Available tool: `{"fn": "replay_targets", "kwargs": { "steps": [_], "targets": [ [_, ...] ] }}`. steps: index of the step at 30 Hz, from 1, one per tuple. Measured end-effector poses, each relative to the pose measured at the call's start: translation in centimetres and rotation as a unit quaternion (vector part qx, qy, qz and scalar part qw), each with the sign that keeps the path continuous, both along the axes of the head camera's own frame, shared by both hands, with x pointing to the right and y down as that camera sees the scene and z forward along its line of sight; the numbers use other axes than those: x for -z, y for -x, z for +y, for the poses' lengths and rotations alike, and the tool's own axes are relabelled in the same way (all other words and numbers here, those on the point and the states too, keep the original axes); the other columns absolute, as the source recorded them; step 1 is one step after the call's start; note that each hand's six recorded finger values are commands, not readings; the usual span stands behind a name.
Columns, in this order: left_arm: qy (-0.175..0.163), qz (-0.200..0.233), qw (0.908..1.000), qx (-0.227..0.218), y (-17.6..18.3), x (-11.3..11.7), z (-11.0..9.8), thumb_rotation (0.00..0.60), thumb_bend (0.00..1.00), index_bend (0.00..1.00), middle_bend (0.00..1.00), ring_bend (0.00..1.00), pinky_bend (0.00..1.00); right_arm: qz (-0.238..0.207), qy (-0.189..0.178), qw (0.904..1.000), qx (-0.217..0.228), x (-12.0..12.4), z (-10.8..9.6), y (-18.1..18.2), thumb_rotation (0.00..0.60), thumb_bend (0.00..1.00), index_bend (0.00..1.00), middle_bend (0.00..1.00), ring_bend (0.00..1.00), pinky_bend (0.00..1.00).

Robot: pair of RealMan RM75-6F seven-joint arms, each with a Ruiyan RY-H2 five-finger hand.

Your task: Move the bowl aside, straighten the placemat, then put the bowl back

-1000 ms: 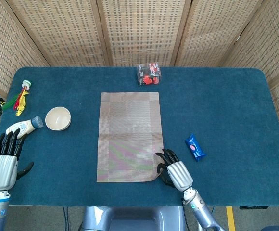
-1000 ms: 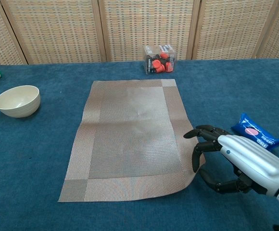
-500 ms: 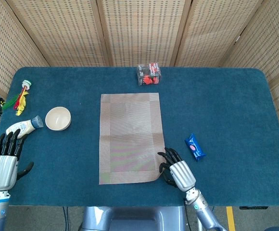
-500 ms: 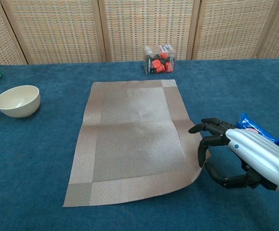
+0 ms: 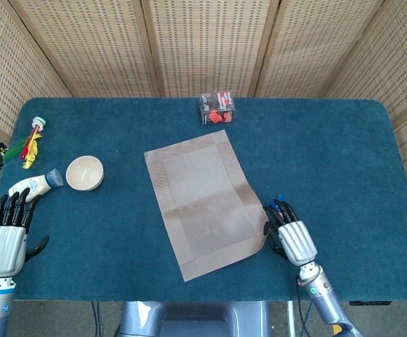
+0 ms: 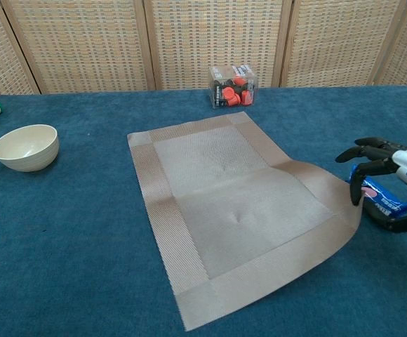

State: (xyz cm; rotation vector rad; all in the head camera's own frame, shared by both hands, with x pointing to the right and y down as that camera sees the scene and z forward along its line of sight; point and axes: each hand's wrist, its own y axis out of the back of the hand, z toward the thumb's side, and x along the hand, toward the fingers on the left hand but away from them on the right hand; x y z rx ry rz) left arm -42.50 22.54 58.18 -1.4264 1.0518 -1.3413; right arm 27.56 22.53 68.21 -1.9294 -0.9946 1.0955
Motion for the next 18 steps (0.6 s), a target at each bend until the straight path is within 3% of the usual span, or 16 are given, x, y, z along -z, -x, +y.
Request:
{"fn": "replay_targets", "kwargs": {
  "steps": [8, 18],
  "targets": [
    [0.003, -0.003, 1.0, 0.002, 0.1, -0.3, -0.1, 0.6, 0.18, 0.1, 0.0, 0.0, 0.0, 0.041, -0.029, 0.9984, -0.025, 1.1, -3.9, -3.9, 0.6, 0.65, 0.65, 0.27, 0.03, 0.14],
    [0.002, -0.006, 1.0, 0.005, 0.2, -0.3, -0.3, 0.6, 0.18, 0.1, 0.0, 0.0, 0.0, 0.112, -0.047, 0.9912, -0.054, 1.2, -11.7, -7.2, 0.6, 0.65, 0.67, 0.28, 0.05, 0.15]
  ]
}}
